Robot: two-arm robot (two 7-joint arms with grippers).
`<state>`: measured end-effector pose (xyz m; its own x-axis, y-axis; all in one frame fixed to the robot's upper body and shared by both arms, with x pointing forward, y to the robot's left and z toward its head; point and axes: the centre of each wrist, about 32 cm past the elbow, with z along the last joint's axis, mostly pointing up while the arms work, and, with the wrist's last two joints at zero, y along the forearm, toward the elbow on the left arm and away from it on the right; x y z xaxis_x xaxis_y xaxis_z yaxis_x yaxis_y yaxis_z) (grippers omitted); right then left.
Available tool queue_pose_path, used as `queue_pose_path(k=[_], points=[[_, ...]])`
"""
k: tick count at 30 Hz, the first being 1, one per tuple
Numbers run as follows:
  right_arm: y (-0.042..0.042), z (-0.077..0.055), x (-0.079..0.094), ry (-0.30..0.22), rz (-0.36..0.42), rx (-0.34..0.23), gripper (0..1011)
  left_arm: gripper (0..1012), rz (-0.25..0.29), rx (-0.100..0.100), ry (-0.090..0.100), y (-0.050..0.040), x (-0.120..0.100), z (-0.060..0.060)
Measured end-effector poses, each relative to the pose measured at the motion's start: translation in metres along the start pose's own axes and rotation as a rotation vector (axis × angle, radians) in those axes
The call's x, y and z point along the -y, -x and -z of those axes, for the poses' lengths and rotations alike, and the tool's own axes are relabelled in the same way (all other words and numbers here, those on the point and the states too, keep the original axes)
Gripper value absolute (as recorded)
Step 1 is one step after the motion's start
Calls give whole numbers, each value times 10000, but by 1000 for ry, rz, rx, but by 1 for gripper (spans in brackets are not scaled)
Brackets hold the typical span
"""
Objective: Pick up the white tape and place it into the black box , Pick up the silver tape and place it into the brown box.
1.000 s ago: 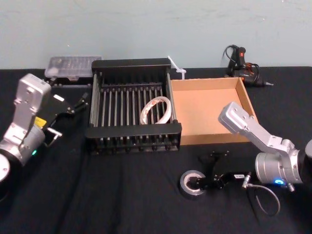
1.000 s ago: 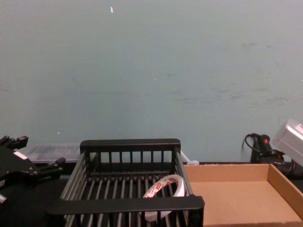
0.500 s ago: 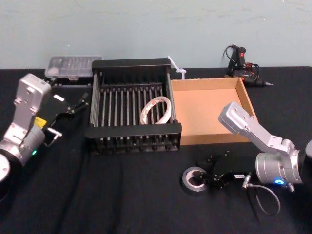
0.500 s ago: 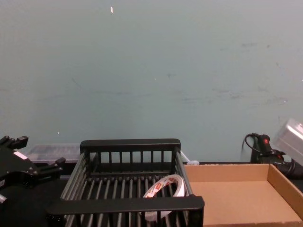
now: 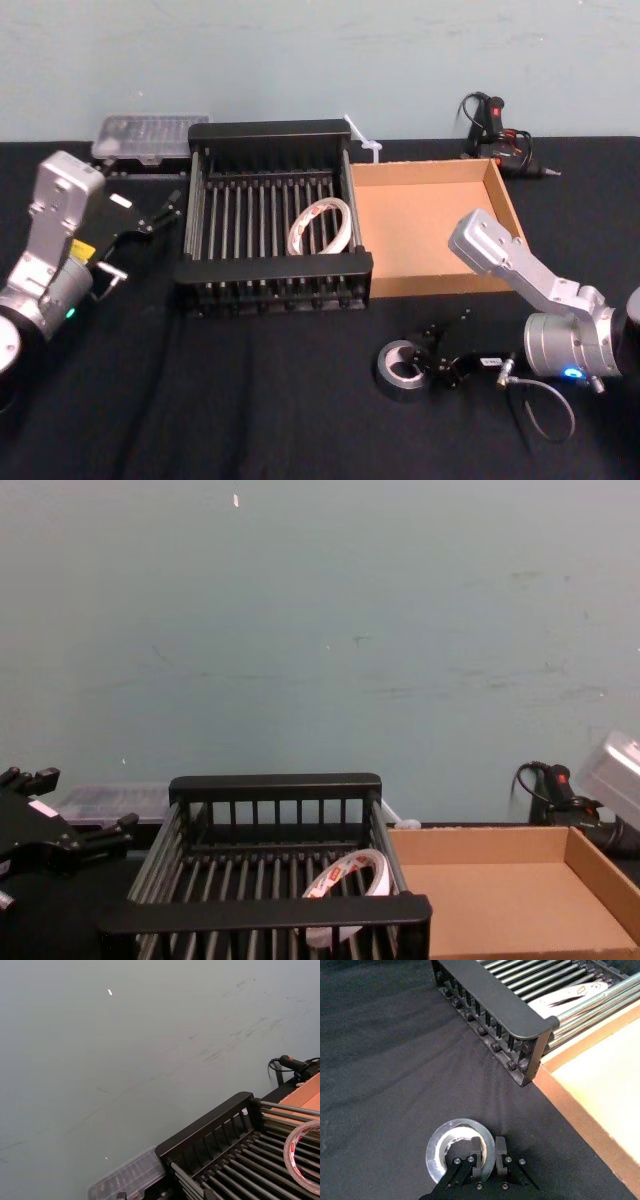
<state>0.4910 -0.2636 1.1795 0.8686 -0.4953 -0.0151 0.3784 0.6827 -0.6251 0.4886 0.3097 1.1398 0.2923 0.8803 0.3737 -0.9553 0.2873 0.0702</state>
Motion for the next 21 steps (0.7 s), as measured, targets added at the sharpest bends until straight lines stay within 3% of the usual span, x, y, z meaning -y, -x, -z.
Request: queue_pose_path(k=[5,12,21], points=[[-11,-3,15,-7,-2,-2,171,1001,0,0,0,0,0,0],[-54,-59,102,-55,25,-15,171,1001,0,0,0,0,0,0],[-217,-195,240,-148,154,-64,171,1001,0,0,0,0,0,0]])
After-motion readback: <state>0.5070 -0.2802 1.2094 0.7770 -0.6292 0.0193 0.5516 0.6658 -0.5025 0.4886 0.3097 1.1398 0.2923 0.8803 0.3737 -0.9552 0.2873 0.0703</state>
